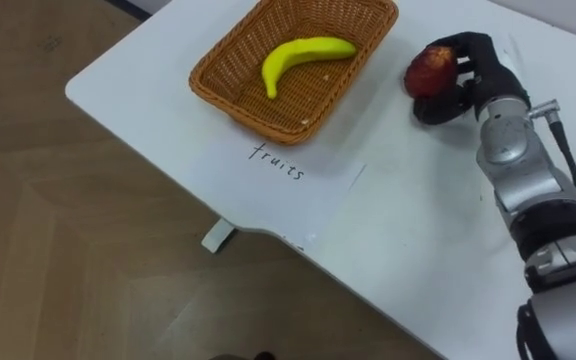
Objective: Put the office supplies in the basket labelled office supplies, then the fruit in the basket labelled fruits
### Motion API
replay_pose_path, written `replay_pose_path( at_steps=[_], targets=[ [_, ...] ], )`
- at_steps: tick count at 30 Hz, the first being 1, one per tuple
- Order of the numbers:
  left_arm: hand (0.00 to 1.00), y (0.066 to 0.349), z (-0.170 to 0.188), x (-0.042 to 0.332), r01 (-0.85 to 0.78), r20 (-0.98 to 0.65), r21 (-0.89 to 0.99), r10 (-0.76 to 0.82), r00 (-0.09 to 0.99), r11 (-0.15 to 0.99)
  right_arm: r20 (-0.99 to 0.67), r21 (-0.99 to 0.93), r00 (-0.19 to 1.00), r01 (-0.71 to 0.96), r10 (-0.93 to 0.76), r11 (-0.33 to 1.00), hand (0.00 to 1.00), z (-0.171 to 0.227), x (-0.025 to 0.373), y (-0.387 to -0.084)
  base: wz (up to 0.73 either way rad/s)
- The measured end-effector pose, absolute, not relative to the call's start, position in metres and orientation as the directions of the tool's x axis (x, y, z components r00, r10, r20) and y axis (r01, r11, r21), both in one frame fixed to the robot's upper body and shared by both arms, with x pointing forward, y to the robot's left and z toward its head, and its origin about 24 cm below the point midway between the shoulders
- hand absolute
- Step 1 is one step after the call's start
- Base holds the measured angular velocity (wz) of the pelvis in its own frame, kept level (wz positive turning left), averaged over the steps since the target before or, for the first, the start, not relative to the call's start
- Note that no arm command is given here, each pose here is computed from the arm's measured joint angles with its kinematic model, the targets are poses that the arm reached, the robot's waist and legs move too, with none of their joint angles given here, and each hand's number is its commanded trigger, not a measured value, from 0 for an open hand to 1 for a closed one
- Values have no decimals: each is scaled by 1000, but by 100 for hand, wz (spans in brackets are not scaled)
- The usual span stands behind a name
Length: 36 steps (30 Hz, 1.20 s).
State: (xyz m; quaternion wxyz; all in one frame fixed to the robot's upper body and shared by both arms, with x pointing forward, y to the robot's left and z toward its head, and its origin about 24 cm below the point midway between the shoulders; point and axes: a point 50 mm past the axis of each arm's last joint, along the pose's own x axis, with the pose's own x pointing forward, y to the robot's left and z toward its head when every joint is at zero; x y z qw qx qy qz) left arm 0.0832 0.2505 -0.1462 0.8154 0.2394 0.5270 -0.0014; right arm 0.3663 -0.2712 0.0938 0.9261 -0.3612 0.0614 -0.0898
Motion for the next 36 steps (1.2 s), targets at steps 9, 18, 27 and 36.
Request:
replay_pose_path(
  at_steps=[9, 18, 27, 36],
  targets=[
    [0, 256, -144, 83, 260, -858, 399, 258, 445, 879, -58, -674, 978, 109, -200, 731, 100, 94, 367, -271, 0],
    [0, 261, -143, 83, 251, -857, 402, 265, 442, 881, -96, -665, 980, 67, -174, 744, 100, 92, 366, -270, 0],
    [0, 268, -145, 60, 302, -868, 430, 297, 398, 851, -46, -652, 994, 43, -96, 757, 100, 109, 371, -255, 4],
    [0, 272, -145, 45, 306, -884, 418, 305, 354, 855, 40, -655, 998, -8, 45, 755, 100, 133, 372, -230, 4]
  ],
)
